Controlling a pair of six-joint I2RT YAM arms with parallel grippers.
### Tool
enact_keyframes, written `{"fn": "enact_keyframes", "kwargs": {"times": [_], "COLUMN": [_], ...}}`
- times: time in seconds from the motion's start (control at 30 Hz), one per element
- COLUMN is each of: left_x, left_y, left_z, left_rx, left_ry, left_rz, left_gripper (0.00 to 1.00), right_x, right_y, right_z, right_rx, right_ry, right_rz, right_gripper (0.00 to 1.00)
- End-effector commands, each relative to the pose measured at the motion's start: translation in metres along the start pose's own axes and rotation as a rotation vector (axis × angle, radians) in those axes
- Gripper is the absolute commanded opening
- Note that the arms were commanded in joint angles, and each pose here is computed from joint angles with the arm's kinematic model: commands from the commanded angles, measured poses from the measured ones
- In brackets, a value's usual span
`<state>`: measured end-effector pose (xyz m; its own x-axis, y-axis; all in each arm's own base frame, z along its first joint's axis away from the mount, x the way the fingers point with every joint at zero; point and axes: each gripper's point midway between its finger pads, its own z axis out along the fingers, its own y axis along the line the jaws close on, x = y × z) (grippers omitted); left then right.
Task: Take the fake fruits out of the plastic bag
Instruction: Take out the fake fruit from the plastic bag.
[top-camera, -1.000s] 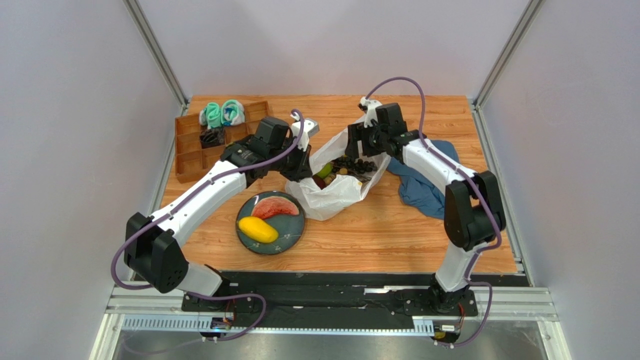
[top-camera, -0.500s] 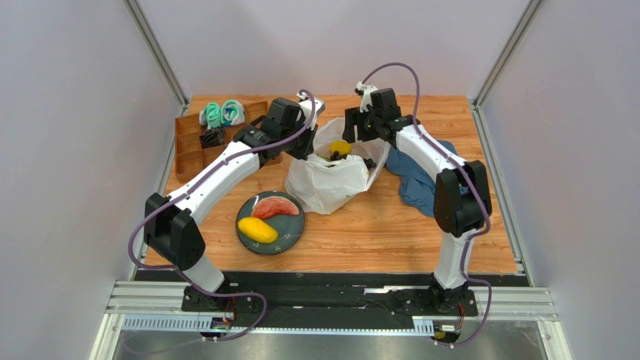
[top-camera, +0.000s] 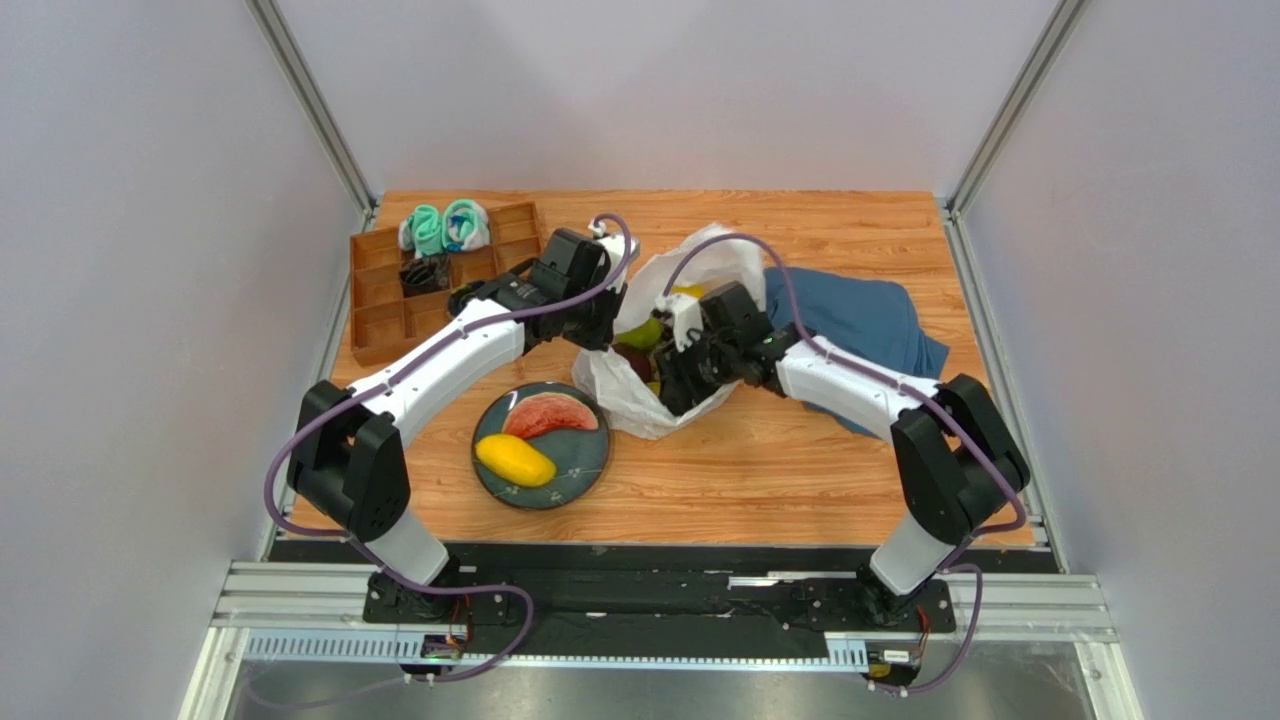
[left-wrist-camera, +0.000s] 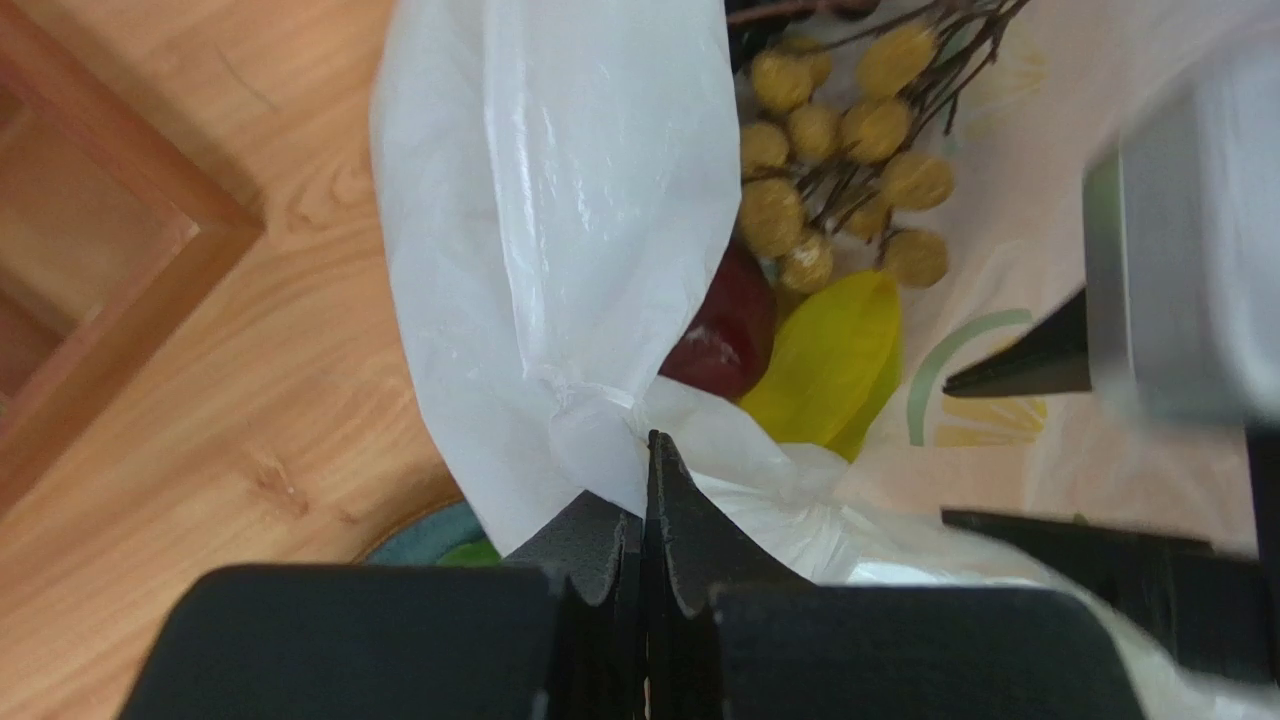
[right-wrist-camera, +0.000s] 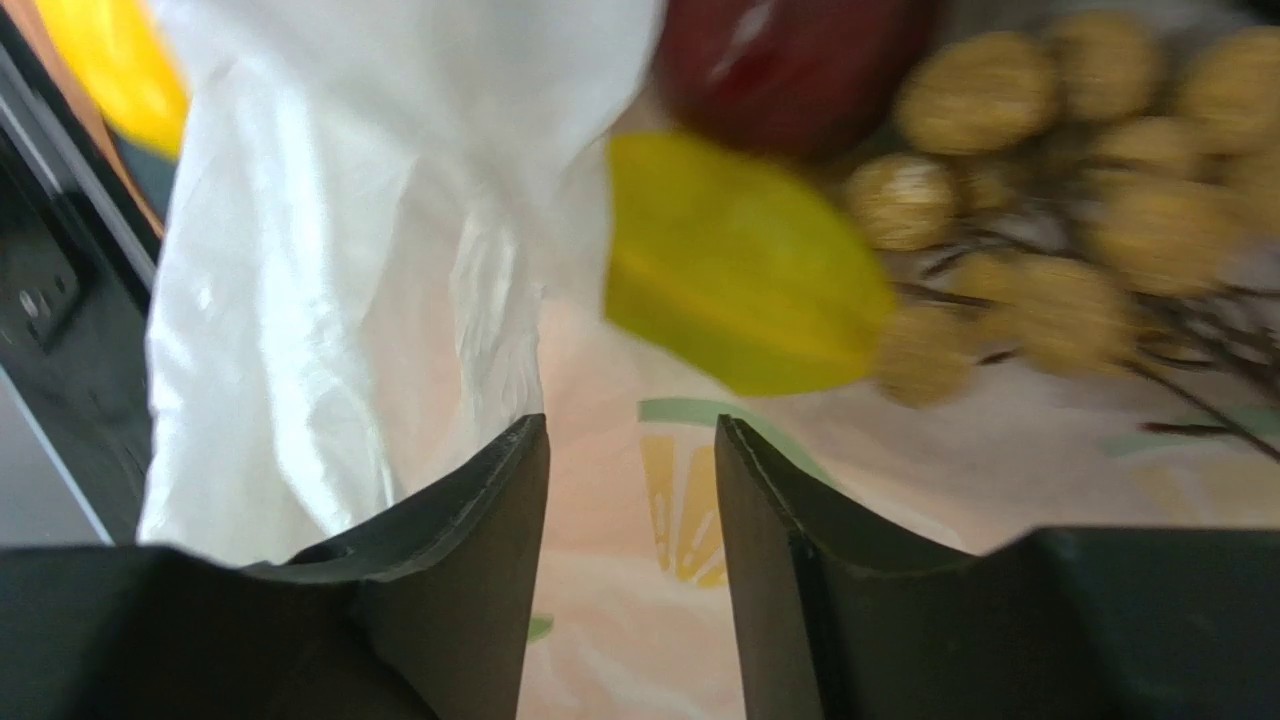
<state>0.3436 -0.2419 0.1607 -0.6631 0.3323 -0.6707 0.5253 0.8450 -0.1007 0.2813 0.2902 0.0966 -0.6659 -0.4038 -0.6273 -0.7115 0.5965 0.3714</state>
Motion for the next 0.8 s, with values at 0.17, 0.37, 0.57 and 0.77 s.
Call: {"fn": "enact_keyframes", "kwargs": {"times": [0.17, 0.37, 0.57, 0.77], "left_x": [-0.002, -0.014, -0.017, -0.021], "left_y": [0.016, 0.025, 0.029, 0.018], "left_z": [-0.016, -0.023, -0.021, -0.019], "left_rx": [-0.089, -0.105, -0.091, -0.026], "left_ry": [-0.074, -0.106, -0.109, -0.111], "left_rz": [0.002, -0.005, -0.024, -0.031], "left_gripper": [0.0, 0.0, 0.0, 0.0], "right_x": [-0.035, -0.08, -0.091, -0.104], "right_y": [0.03, -0.025, -0.056, -0.048], "right_z": [0.003, 0.003, 0.02, 0.033], "right_rx": [0.068, 0.252, 0.206, 0.121], "right_ry": [-0.115, -0.178, -0.13, -0.162], "right_rz": [-0.21, -0.225, -0.197, -0.183], "right_gripper": [0.5, 0.52, 0.59, 0.81]}}
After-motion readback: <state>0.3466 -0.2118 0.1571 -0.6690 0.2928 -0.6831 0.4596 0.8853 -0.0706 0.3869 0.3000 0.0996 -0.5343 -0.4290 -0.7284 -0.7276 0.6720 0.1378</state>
